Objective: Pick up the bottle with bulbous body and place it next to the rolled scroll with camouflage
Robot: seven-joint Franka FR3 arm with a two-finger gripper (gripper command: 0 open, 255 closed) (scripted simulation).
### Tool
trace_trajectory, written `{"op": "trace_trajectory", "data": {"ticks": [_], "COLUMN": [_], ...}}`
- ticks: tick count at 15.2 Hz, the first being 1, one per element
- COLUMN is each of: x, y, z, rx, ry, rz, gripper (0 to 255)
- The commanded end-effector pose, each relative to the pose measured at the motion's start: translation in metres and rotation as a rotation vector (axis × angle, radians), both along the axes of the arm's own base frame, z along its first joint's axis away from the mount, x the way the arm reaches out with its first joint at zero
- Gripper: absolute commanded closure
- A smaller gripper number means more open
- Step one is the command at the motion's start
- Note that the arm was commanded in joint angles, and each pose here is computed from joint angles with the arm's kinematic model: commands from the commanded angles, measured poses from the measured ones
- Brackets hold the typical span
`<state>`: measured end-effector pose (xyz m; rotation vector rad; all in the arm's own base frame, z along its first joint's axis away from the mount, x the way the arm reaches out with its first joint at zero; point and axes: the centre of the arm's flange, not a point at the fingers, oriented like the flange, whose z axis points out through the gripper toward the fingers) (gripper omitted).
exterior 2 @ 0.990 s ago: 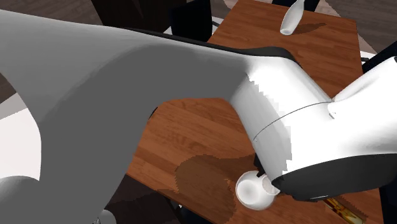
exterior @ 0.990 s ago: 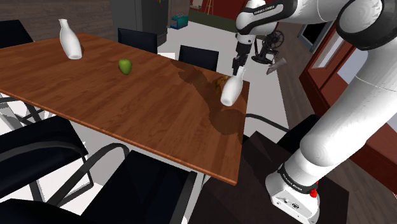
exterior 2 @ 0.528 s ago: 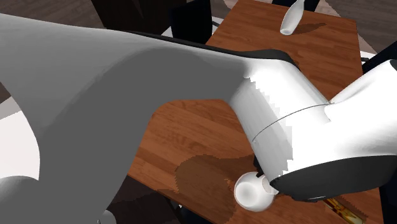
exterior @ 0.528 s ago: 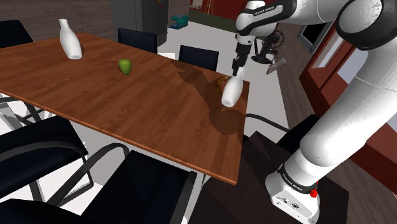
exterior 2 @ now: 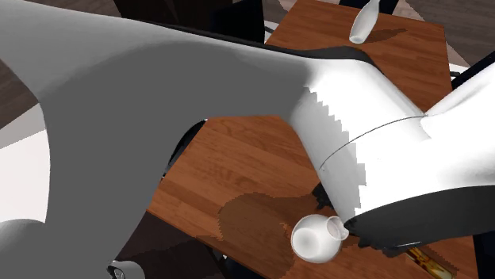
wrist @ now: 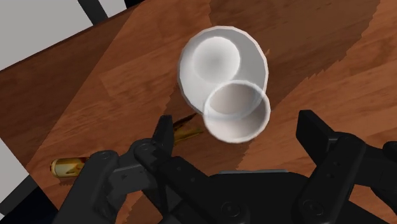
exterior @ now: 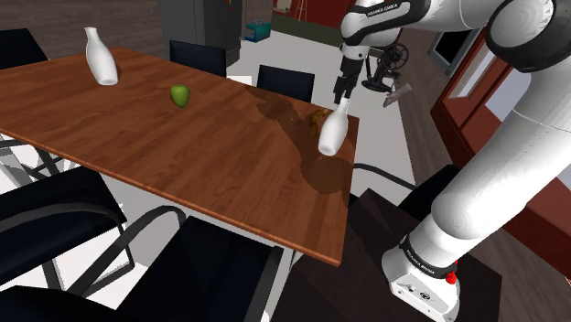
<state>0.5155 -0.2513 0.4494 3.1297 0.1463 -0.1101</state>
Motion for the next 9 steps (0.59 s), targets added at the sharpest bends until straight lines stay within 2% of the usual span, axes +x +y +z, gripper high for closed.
{"op": "trace_trajectory", "data": {"ticks": [1,2,9], "x": [0.003,0.003,0.003], "y": [0.0,0.0,0.0], "z": [0.023,0.034,0.034], "rx": [0.001,0.001,0.001], "ry": [0.001,0.001,0.001], "rz": [0.0,0.0,0.0], "gripper": [0,0,0]}}
